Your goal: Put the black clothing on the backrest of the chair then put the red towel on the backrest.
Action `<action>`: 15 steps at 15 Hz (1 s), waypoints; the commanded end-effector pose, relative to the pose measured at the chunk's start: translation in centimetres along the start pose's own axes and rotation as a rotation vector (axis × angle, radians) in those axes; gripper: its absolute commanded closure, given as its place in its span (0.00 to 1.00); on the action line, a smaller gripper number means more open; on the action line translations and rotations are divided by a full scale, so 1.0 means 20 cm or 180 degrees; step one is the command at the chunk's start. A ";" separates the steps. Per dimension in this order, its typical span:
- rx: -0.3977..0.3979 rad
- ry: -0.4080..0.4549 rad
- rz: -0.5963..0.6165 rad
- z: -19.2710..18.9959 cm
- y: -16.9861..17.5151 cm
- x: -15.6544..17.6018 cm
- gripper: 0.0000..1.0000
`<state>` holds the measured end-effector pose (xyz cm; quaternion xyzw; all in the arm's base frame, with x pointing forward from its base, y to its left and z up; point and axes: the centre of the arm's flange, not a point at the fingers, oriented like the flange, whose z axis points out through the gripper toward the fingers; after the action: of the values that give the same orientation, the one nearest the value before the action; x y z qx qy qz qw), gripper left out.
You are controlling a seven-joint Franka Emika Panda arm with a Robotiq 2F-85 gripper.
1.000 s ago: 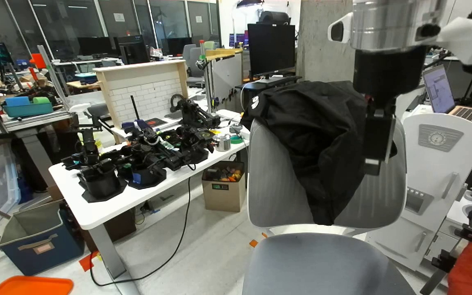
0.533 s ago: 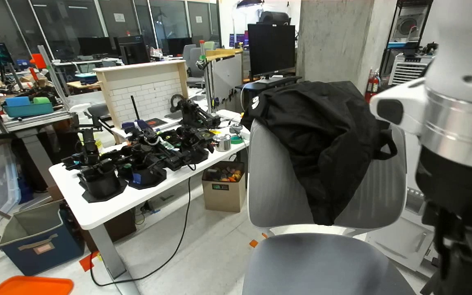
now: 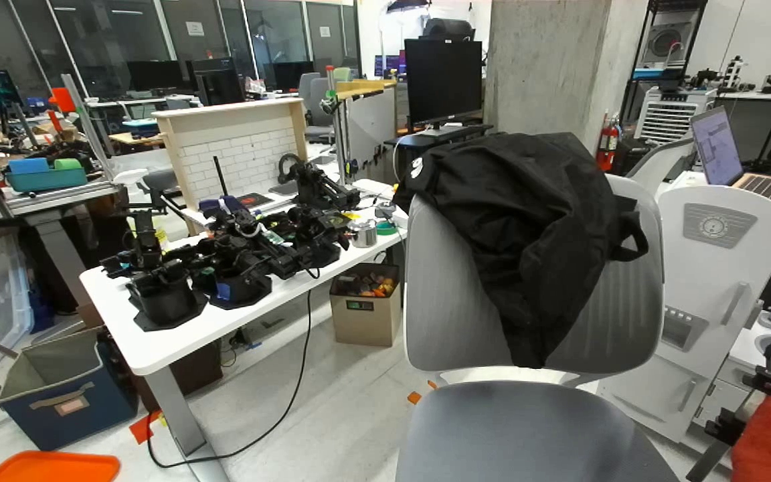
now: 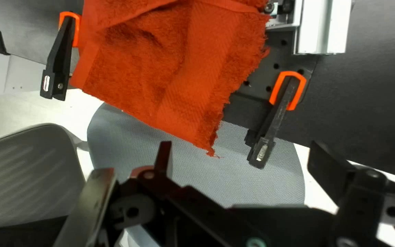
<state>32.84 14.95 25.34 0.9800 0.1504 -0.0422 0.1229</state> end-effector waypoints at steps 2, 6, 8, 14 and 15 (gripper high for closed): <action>0.0021 0.0183 0.0001 0.17 0.19 -0.06 0.00; 0.0095 0.0166 -0.0027 0.28 0.25 -0.05 0.00; 0.0144 0.0152 -0.0120 0.35 0.19 -0.06 0.00; 0.0257 0.0057 -0.0386 0.57 0.14 -0.06 0.00; 0.0274 0.0047 -0.0370 0.58 0.18 -0.07 0.00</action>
<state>33.84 10.87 15.97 0.9737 0.2049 -0.0547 0.0837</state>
